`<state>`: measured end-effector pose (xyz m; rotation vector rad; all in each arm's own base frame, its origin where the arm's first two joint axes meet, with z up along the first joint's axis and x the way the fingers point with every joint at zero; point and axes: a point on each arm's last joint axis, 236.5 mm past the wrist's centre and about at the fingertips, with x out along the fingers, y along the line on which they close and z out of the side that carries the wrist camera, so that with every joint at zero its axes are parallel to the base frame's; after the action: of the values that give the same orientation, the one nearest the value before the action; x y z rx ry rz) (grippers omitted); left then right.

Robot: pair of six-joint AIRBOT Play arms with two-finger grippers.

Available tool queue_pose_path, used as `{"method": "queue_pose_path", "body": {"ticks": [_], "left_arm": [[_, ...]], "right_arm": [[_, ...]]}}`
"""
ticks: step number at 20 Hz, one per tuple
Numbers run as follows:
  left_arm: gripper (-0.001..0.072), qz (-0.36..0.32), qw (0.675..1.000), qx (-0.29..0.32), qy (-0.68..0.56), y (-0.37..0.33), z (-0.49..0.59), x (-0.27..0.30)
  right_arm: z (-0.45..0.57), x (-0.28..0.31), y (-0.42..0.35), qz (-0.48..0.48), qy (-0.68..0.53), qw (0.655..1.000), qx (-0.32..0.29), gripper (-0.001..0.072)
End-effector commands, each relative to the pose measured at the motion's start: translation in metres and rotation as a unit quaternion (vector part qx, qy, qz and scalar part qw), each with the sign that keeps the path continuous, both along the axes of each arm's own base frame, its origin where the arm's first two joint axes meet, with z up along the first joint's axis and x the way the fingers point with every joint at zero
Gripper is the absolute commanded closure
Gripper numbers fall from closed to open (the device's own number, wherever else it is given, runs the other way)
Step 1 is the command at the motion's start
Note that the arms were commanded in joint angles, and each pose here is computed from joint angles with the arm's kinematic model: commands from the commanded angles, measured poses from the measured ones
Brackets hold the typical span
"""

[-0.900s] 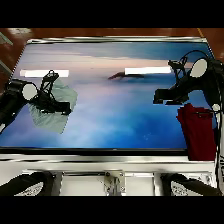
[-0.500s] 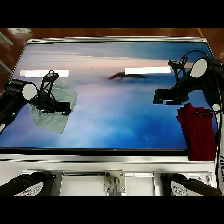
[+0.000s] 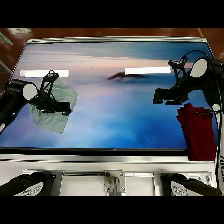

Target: Fold the shirts.

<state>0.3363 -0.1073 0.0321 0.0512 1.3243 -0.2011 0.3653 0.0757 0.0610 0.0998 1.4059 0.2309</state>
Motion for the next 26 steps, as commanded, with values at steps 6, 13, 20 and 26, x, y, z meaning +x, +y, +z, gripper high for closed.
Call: {"method": "queue_pose_path", "body": {"ticks": [6,13,20,26], "left_arm": [[0.0059,0.002,1.0,0.001,0.007,0.0,-0.005,0.0],[0.0058,-0.003,1.0,0.004,0.012,-0.001,-0.006,-0.003],[-0.0002,0.237,0.967,0.044,-0.078,0.158,-0.006,0.122],[-0.0003,0.322,0.945,-0.048,0.039,0.196,-0.097,0.135]], "right_arm": [[0.004,-0.005,0.018,-0.001,0.011,0.999,0.04,0.0037],[0.011,0.03,0.016,-0.018,-0.061,0.997,0.041,0.0037],[0.015,0.042,0.016,-0.025,-0.088,0.995,0.043,0.0037],[0.015,0.042,0.016,-0.025,-0.088,0.995,0.043,0.0037]]}}
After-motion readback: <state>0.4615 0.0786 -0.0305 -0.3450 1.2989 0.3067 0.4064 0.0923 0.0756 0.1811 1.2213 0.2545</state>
